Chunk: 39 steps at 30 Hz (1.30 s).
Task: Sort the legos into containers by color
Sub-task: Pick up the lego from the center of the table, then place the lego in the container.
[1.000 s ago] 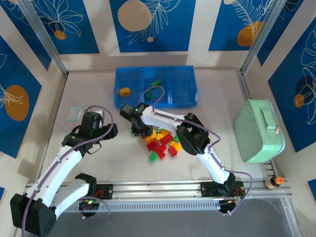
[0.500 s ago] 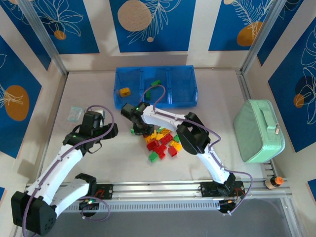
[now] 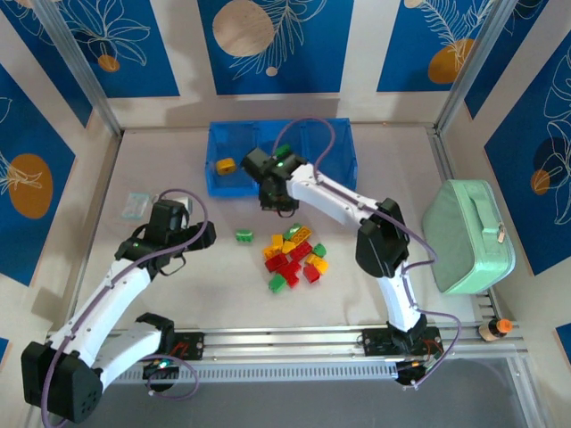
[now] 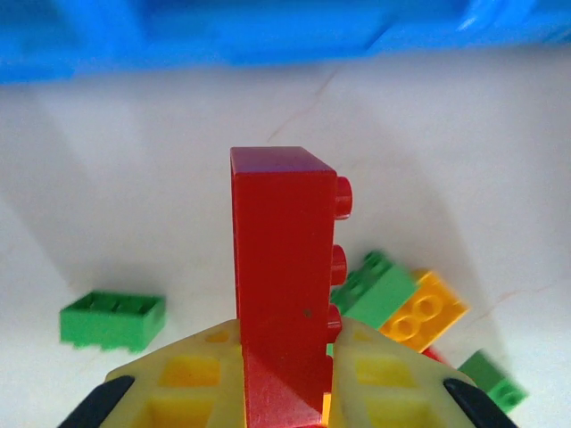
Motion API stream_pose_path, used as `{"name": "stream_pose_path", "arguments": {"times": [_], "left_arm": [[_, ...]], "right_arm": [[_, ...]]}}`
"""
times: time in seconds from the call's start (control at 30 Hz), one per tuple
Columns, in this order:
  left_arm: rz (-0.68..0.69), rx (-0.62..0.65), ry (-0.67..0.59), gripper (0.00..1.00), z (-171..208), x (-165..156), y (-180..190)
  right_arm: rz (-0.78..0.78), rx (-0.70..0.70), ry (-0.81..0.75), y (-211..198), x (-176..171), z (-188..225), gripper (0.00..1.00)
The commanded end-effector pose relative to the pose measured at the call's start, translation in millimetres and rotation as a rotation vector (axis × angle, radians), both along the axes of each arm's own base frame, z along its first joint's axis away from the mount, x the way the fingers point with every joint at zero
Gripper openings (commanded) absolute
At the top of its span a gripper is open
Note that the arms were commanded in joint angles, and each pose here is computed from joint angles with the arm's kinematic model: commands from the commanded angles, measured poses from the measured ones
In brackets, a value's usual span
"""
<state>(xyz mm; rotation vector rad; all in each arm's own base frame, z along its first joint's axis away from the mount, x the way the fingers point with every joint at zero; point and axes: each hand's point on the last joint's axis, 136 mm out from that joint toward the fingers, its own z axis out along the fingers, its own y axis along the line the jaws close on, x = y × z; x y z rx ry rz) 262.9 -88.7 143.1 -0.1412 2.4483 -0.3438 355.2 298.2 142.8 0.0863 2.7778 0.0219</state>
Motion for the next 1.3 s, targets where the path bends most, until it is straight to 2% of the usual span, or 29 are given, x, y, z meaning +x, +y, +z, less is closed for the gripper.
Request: {"name": "stream_pose_path", "arguments": {"times": [0.0, 0.27, 0.6, 0.9, 1.27], "left_arm": [[-0.038, -0.029, 0.016, 0.72, -5, -2, -12], [-0.091, -0.027, 0.058, 0.72, -20, -3, -33], [-0.139, -0.024, 0.104, 0.72, -36, -3, -53], [-0.152, -0.019, 0.129, 0.73, -44, 0, -61], [-0.173, -0.011, 0.156, 0.74, -51, 4, -70]], "right_arm": [[-0.021, -0.025, -0.054, -39, 24, 27, 0.18], [-0.097, -0.012, -0.073, -97, 72, 36, 0.18], [-0.155, -0.037, -0.026, -143, 128, 10, 0.18], [-0.150, -0.026, -0.014, -151, 162, -11, 0.18], [-0.150, -0.022, -0.003, -154, 175, -29, 0.20]]}}
